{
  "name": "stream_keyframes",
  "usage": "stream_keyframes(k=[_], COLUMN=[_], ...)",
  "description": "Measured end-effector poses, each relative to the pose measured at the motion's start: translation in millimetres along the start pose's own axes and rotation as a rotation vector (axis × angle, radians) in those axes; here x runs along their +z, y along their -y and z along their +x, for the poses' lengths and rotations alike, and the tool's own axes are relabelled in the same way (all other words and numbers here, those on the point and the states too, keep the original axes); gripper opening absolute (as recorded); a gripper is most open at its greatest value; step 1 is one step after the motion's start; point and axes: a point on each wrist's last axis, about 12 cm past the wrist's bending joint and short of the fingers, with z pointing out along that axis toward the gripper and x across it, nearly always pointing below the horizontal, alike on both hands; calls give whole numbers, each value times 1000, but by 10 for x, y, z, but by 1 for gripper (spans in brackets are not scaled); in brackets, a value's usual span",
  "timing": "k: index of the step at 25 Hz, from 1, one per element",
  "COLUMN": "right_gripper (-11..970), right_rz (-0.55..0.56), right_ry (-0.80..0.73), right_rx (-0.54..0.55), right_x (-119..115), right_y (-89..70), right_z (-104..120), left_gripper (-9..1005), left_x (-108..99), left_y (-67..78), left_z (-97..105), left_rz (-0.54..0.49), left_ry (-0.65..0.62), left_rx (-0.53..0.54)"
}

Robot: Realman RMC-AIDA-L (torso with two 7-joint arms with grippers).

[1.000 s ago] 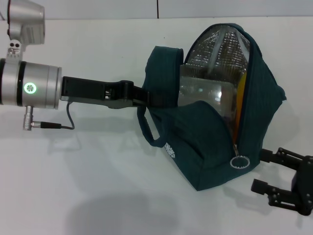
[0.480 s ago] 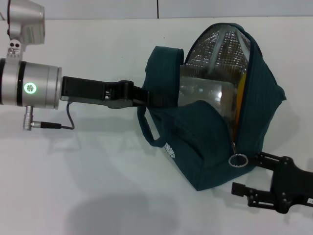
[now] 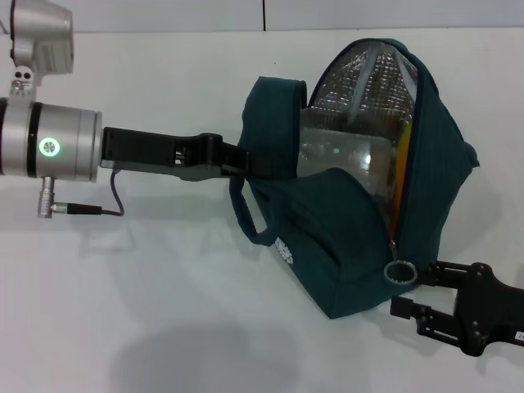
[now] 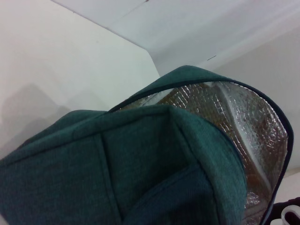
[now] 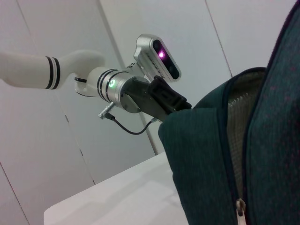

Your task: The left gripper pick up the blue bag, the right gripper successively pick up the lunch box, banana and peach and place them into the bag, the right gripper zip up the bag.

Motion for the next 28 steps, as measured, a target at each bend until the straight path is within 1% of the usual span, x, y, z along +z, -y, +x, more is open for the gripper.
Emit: stream_keyframes(k=[2,5,15,21,28], right_gripper=[744,505,70,1,3], right_rz=[1,2,29,31,58], right_ry=[-1,0,18,26,130], right_rx=[3,4,14,18,4], right_x=[1,5,7,-28,-182], right_y=[1,0,17,2,-41], right_z=[2,3,3,9,-63], left_gripper=[48,48,49,49,49], left_x=[0,0,-8,-18,-16], left_y=[0,0,-12,-21,-24], left_z=[0,0,22,34,44], left_rz=[0,0,-2,-3,-1], left_ry=[0,0,0,4,5], left_rx=[0,0,-5,-9,16])
